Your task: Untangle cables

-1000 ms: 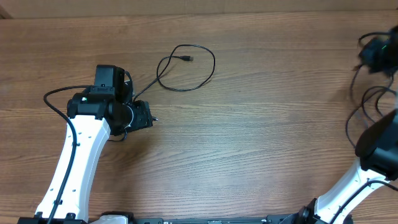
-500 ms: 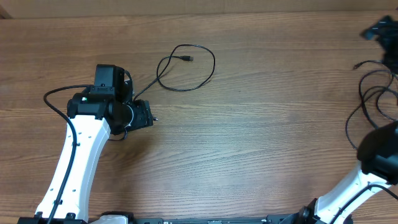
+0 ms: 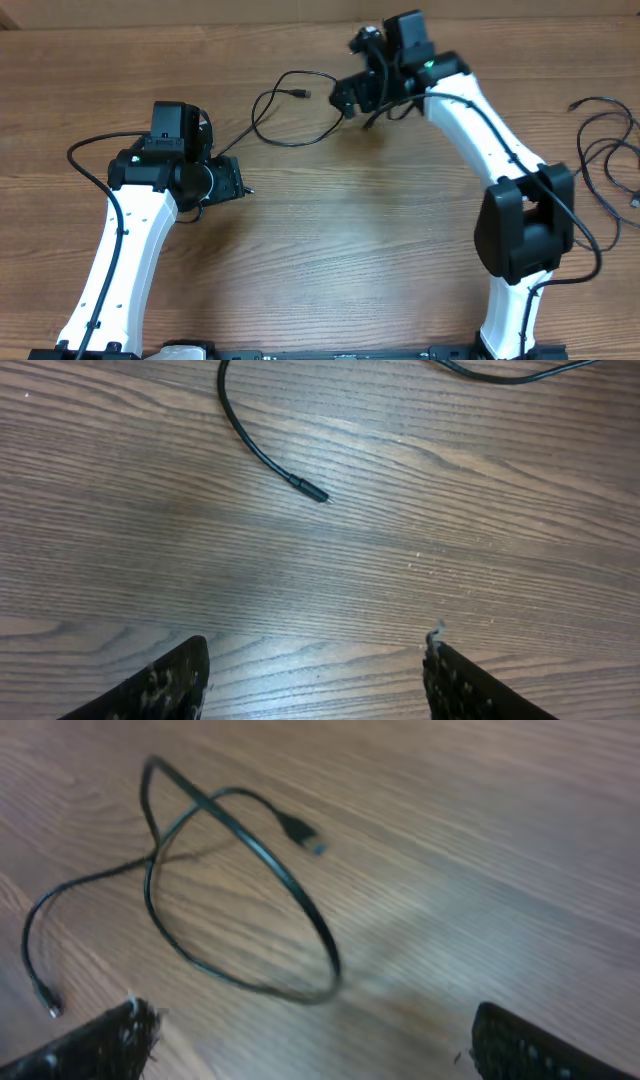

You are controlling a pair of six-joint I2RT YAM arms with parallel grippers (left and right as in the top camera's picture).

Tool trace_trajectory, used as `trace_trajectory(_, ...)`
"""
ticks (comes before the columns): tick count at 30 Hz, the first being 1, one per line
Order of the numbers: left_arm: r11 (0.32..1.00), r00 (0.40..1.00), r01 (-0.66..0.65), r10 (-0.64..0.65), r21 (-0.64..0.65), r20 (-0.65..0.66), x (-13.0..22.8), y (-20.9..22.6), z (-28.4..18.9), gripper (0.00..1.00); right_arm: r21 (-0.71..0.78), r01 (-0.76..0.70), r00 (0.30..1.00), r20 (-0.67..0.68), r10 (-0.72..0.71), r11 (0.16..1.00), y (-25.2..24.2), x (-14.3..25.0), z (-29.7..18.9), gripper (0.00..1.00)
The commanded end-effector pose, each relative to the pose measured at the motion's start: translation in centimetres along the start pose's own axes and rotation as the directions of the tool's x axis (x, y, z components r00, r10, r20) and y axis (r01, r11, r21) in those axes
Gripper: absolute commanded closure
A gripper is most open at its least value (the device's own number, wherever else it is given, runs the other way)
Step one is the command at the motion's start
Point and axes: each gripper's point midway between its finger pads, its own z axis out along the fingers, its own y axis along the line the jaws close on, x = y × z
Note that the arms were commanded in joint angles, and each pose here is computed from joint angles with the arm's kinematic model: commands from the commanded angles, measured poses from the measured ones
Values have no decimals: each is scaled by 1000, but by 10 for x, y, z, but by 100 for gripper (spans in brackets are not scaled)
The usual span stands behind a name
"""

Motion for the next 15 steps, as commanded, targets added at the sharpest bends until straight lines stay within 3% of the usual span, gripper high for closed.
trace_trajectory(1, 1000, 1000, 5, -5, -9, 6, 0, 3, -2, 32, -11, 62, 997, 41, -61, 998, 16, 6, 22, 0)
trace_trajectory(4, 1000, 1000, 6, -6, -12, -4, 3, 4, -2, 32, -16, 39, 992, 119, -37, 999, 19, 0, 34, 4)
trace_trajectory(6, 1000, 1000, 6, -6, -13, -6, 3, 4, -2, 32, -18, 29, 994, 106, -27, 999, 19, 4, 34, 27)
trace_trajectory(9, 1000, 1000, 7, -7, -13, -8, 4, 4, -2, 32, -20, 21, 997, 81, -19, 1000, 19, 10, 35, 37)
trace_trajectory(12, 1000, 1000, 7, -8, -15, -12, 5, 4, -2, 32, -29, -61, 997, 45, 62, 998, 20, 18, 35, 65)
trace_trajectory(15, 1000, 1000, 7, -8, -15, -12, 5, 4, -2, 32, -29, -77, 997, 11, 77, 997, 21, 27, 36, 70)
